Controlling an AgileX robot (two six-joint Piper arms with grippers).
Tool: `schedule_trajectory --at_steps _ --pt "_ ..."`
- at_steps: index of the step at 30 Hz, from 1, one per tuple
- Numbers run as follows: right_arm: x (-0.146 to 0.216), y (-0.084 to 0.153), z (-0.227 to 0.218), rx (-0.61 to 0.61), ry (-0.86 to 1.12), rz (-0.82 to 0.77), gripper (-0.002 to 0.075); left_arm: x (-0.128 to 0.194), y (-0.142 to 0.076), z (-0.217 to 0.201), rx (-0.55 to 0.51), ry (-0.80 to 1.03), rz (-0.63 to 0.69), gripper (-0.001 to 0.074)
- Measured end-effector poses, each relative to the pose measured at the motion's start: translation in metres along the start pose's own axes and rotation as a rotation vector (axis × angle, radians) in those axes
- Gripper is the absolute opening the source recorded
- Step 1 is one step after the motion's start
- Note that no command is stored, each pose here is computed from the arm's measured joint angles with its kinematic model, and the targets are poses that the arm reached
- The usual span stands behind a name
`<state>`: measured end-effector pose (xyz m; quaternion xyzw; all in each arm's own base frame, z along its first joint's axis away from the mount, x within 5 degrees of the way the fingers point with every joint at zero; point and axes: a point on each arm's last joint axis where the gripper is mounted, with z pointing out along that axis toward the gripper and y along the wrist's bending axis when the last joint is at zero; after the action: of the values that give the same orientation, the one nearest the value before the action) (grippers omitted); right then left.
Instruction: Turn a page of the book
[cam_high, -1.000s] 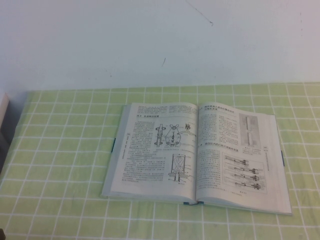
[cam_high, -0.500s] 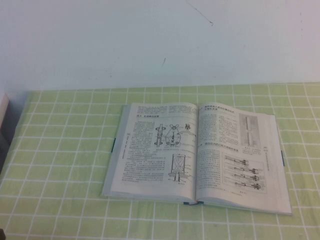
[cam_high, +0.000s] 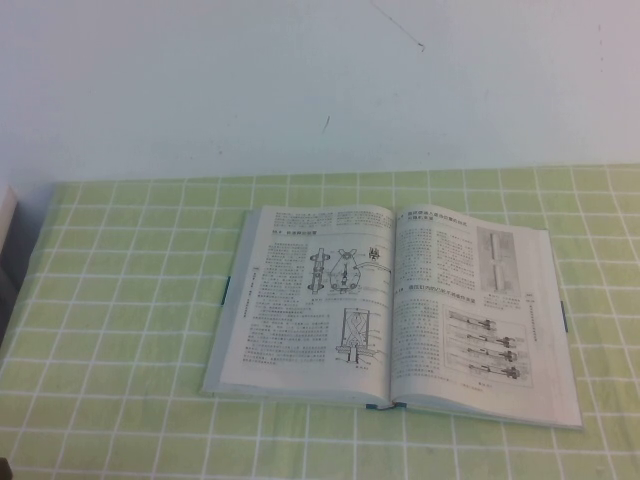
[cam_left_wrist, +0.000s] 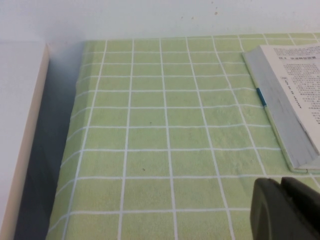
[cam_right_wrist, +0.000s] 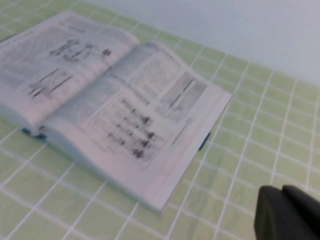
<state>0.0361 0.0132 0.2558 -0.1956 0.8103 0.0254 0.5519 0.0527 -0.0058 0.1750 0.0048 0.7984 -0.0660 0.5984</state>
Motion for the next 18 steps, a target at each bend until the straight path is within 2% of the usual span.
schedule_trajectory --at_steps 5,7,11,18 --pt "0.026 -0.004 0.018 0.182 -0.17 -0.005 -0.0001 0.0 0.0 0.0 0.0 0.002 -0.002 0.0001" --pt "0.042 -0.004 0.029 0.224 -0.174 -0.013 -0.0001 0.0 0.0 0.0 0.0 0.002 -0.002 0.0001" --pt "0.069 -0.002 0.043 0.253 -0.092 0.002 -0.0001 0.0 0.0 0.0 0.001 0.0 -0.002 0.0001" --pt "0.078 -0.002 0.044 0.263 -0.009 0.06 -0.0001 0.0 0.0 0.0 0.001 0.0 -0.003 0.0001"
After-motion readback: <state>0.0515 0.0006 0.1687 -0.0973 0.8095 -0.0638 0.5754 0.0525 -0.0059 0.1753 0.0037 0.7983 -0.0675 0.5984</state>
